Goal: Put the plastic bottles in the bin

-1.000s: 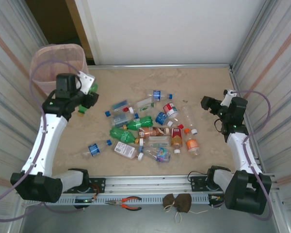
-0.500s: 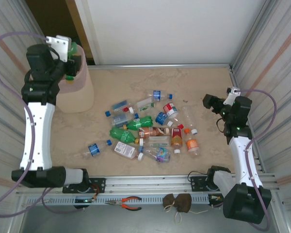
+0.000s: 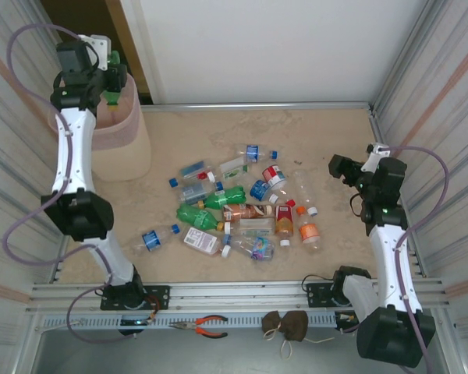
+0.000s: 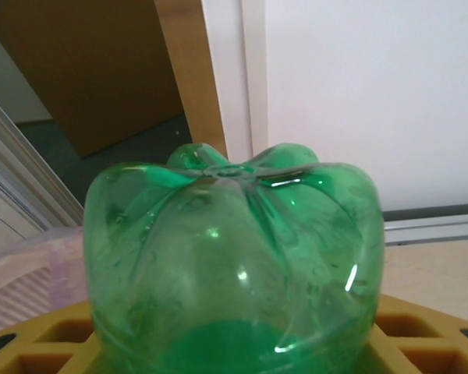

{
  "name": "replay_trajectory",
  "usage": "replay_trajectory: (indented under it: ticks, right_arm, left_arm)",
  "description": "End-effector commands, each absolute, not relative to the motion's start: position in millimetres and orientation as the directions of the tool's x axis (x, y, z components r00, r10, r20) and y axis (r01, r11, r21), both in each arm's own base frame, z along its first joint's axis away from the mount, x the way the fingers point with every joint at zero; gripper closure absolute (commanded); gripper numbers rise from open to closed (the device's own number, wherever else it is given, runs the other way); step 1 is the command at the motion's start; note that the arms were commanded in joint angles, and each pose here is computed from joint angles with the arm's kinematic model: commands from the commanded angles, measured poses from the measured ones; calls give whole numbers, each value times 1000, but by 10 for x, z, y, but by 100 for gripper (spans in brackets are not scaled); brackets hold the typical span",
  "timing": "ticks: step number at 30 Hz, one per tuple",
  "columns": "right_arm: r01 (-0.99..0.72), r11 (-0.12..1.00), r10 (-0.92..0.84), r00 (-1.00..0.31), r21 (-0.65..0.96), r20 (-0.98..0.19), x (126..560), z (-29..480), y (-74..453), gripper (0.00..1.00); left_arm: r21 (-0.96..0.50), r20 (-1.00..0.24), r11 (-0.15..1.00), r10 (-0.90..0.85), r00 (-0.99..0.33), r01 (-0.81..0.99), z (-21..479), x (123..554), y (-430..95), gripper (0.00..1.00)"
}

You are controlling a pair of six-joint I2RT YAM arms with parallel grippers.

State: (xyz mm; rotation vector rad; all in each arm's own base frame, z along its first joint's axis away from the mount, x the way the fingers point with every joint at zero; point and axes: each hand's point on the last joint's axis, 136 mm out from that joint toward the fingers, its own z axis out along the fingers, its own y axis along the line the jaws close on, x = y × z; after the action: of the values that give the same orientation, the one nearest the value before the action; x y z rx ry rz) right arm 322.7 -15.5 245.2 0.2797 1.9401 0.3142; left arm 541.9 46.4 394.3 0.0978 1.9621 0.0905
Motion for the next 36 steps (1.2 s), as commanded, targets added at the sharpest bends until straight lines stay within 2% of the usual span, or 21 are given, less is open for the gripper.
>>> replay_trajectory:
  ticks: [1,10,20,26,36]
  right_arm:
    - [65,950,310,-349,307,-885,3170,2545,-209,10]
    - [73,949,311,-369,307,-876,3181,2450,-211,10]
    - [69,947,314,-394,313,-864,3235,2321,-183,10]
    - [64,946,317,-403,319,-859,3257,2257,-149,10]
    - [51,948,307,-414,315,-857,3282,2222,-89,10]
  left_arm:
    - [81,-907,996,86,-411,29,3828,5511,513,53]
    - [13,-777,999,30,-629,32,2816,5612,630,55]
    - [-85,-540,995,1,-842,55,1911,5346,593,57]
    - [-123,-428,991,-14,-904,43,1733,5085,532,57]
    - [-155,-396,988,-54,-917,9,1885,4747,416,55]
